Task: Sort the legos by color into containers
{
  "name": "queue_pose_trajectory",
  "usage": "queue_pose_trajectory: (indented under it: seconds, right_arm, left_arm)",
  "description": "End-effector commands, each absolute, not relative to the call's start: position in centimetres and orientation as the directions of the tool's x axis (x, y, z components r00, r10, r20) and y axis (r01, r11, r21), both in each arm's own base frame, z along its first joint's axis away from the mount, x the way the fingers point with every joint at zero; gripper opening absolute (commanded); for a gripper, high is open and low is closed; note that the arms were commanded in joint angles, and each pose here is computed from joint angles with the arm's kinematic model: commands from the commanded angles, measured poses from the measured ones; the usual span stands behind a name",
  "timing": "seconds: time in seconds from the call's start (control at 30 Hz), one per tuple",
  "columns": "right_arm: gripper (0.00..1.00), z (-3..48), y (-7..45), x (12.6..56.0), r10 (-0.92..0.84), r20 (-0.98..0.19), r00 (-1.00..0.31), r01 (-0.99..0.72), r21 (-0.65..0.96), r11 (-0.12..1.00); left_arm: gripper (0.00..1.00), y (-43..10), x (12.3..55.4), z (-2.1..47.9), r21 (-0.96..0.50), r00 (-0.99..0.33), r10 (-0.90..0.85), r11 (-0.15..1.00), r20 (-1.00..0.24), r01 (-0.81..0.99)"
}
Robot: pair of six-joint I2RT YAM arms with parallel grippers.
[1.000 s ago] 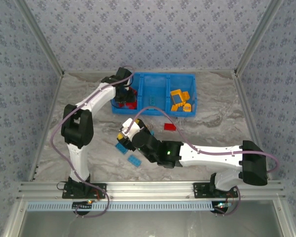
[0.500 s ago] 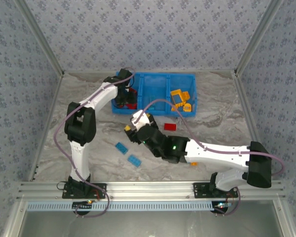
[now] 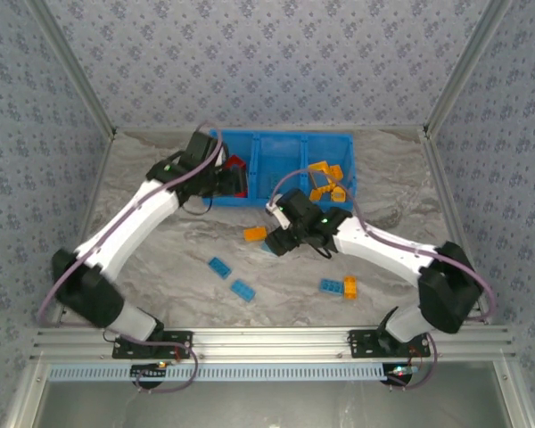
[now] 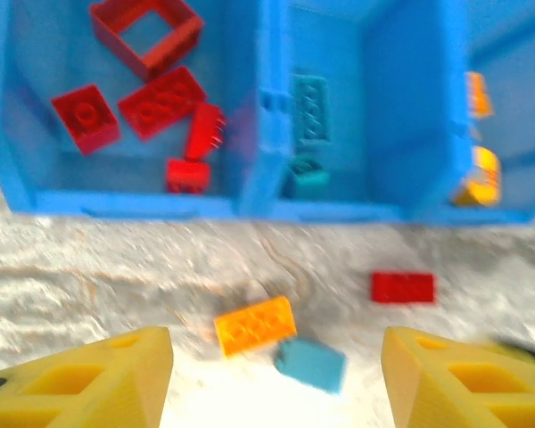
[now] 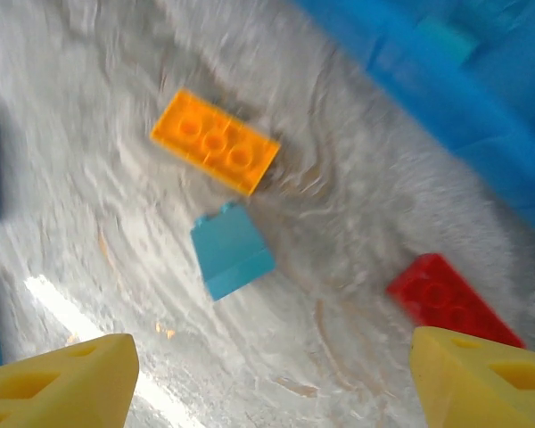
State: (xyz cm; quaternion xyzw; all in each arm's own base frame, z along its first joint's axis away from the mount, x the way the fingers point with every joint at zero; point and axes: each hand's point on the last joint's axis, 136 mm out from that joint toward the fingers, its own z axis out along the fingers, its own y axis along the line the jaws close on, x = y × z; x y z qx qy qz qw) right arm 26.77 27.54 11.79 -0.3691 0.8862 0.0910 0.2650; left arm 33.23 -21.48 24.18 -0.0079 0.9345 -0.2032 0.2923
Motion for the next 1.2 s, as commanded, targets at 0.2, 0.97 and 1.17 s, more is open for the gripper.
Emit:
queue_pose_trajectory:
  seconds: [0.2,0.97,1.17]
  right_arm:
    - [0.82,6.5,29.3,27.5,-0.786,-0.35,-0.51,-0.817,-0.089,0.57]
    - [0.34,5.5,30.7,28.1,-0.78,-0.321,-0.538,-0.81,-0.058,0.583]
    - [0.31,12.0,28.6,28.6,-0.693,-0.414,-0.59,-0.735,-0.08,0.673]
  left_arm:
    - [0.67,-20.2,20.9,25.6,-0.567,-0.801,-0.177,0.791,-0.572,0.23]
    - [0.69,-15.4,15.1,24.2,-0.643,-0.796,-0.266,0.741,-0.544,0.192]
    - [0.69,-15.9,16.1,24.9,-0.62,-0.788,-0.249,0.757,-0.563,0.204]
